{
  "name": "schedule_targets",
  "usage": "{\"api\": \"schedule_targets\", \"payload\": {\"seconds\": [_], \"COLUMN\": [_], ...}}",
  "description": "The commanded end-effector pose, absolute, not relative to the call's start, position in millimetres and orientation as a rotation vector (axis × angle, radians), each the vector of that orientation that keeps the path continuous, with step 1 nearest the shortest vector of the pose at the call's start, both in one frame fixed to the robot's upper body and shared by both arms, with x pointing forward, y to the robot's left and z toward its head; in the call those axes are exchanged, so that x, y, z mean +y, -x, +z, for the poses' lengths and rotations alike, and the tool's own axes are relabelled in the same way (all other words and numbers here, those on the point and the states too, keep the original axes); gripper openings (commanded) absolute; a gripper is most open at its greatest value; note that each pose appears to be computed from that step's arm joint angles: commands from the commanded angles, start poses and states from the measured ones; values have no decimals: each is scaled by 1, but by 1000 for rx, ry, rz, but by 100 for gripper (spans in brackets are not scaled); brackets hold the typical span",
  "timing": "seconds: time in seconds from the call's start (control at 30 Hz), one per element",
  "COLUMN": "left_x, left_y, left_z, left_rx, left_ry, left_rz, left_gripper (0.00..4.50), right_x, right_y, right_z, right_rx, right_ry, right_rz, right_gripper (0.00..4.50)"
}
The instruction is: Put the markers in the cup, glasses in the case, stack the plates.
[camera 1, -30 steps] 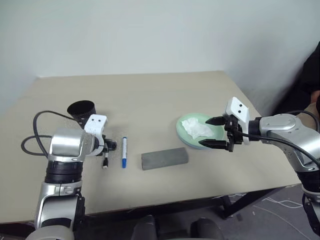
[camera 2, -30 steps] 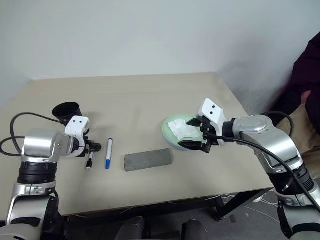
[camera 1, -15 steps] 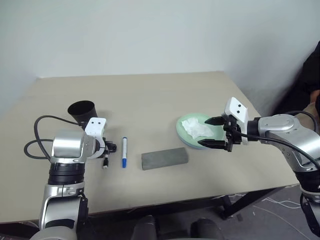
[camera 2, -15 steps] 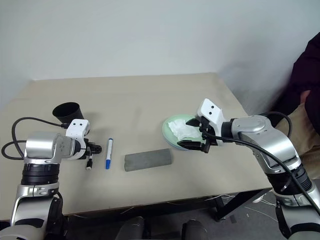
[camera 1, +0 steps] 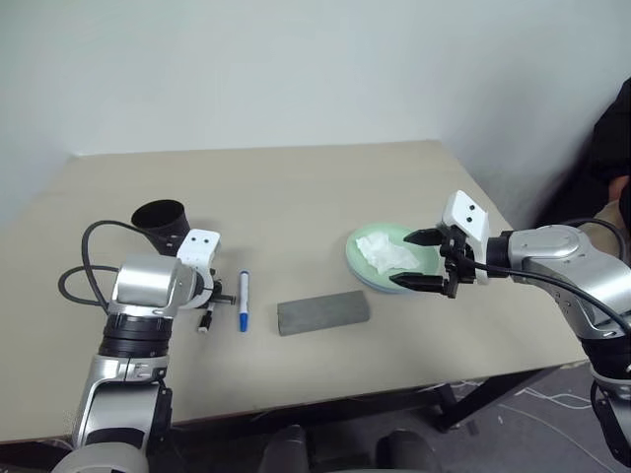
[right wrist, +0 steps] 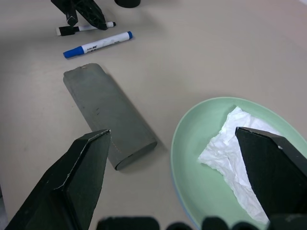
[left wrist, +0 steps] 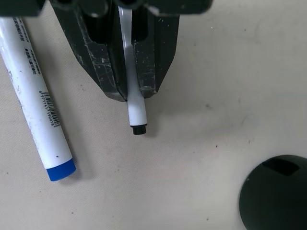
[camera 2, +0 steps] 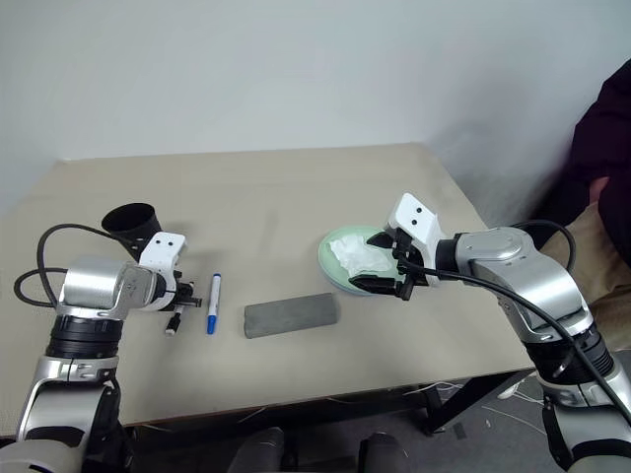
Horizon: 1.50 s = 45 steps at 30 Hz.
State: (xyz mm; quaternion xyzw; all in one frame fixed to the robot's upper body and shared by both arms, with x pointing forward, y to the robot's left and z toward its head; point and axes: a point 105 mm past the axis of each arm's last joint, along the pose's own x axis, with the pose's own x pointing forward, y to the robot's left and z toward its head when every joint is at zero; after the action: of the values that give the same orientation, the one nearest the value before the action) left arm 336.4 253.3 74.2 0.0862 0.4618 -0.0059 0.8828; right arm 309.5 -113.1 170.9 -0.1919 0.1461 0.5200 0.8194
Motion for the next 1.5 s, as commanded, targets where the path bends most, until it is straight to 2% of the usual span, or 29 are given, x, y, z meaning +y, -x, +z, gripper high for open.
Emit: {"api": "schedule_targets", "payload": {"seconds": [0.03, 0.1, 0.3, 0.47, 0.63, 0.77, 1.0, 1.5], "left_x": [252, 245, 209, 222, 253, 290, 322, 315], "left_y": [-346, -354, -382, -406, -418, -418, -412, -411], "left_z": [88, 99, 182, 249, 279, 285, 266, 224], "left_rx": [892, 822, 419, 48, -144, -246, -253, -179], "left_ry": [-197, -224, -171, -105, -128, -195, -239, -243], "left_rz": [-50, -112, -373, -290, -123, 60, 186, 101], "left_gripper": [1, 1, 1, 1, 1, 1, 1, 1], "right_x": [-114, -114, -114, -112, -112, -114, -116, -113], "right_y": [-311, -311, -312, -312, -311, -311, -308, -309], "right_z": [186, 186, 186, 186, 185, 186, 185, 188], "right_rx": [251, 250, 247, 243, 245, 248, 252, 249], "right_ry": [426, 426, 421, 412, 409, 407, 402, 400], "right_rz": [1091, 1090, 1087, 1085, 1080, 1073, 1068, 1077], "right_gripper": [450, 450, 450, 450, 450, 450, 450, 450]}}
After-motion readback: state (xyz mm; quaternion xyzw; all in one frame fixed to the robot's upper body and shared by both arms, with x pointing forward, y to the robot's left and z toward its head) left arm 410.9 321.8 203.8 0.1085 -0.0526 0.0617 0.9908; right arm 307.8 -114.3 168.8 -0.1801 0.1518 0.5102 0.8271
